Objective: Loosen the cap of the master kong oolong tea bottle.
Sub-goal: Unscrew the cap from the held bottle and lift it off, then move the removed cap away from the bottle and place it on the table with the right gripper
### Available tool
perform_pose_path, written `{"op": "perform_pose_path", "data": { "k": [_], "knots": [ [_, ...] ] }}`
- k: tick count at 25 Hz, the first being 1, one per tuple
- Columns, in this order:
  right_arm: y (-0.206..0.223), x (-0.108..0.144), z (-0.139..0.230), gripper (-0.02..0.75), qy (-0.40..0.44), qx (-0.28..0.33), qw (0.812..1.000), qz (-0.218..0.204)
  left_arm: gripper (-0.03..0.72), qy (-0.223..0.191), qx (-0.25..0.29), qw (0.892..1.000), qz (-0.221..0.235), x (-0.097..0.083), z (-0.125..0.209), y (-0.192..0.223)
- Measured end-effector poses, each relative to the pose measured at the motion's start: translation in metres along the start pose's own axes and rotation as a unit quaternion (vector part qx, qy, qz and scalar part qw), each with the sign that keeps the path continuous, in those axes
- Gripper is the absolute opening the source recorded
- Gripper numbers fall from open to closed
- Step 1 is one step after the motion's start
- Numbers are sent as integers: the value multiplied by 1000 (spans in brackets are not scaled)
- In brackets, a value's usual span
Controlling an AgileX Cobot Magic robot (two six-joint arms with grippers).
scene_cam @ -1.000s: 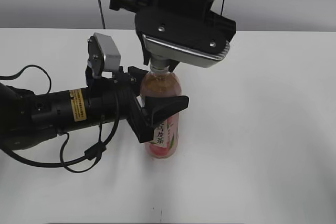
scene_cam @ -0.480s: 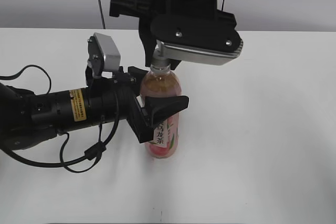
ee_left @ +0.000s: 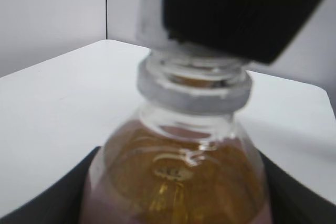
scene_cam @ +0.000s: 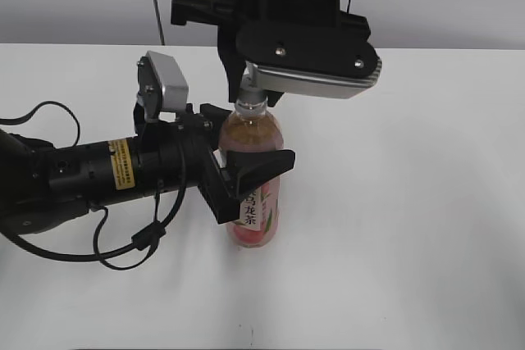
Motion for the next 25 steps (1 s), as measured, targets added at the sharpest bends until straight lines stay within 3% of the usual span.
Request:
{"op": "perform_pose_path", "data": {
  "k": [10,13,16,19,20,22,25],
  "knots": [
    [-20,-1,5,272,-6,41,999,10,455,9,2,1000,9,-2,0,0],
    [-21,3,7,272,50,53,997,-4,455,10,2,1000,9,-2,0,0],
    [-24,13,14,272,156,80,984,-24,455,10,1,1000,10,-2,0,0],
    [-26,25,21,272,305,103,946,-27,455,10,1,1000,10,-2,0,0],
    [-27,30,24,272,364,108,925,-24,455,10,1,1000,10,-2,0,0],
    [-29,40,30,272,479,116,870,-14,455,10,1,1000,10,-2,0,0],
    [-31,59,40,272,641,125,757,3,455,10,1,1000,10,-2,0,0]
  ]
}}
Point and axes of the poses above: a point on each arm's last joint axis where the gripper is mounted, y pointing out along that axis toward the gripper, x along the wrist's bending axis when the last joint is at zero, z = x × y, the point moved 3 cm from there along y, pointing out along that axis toward the gripper
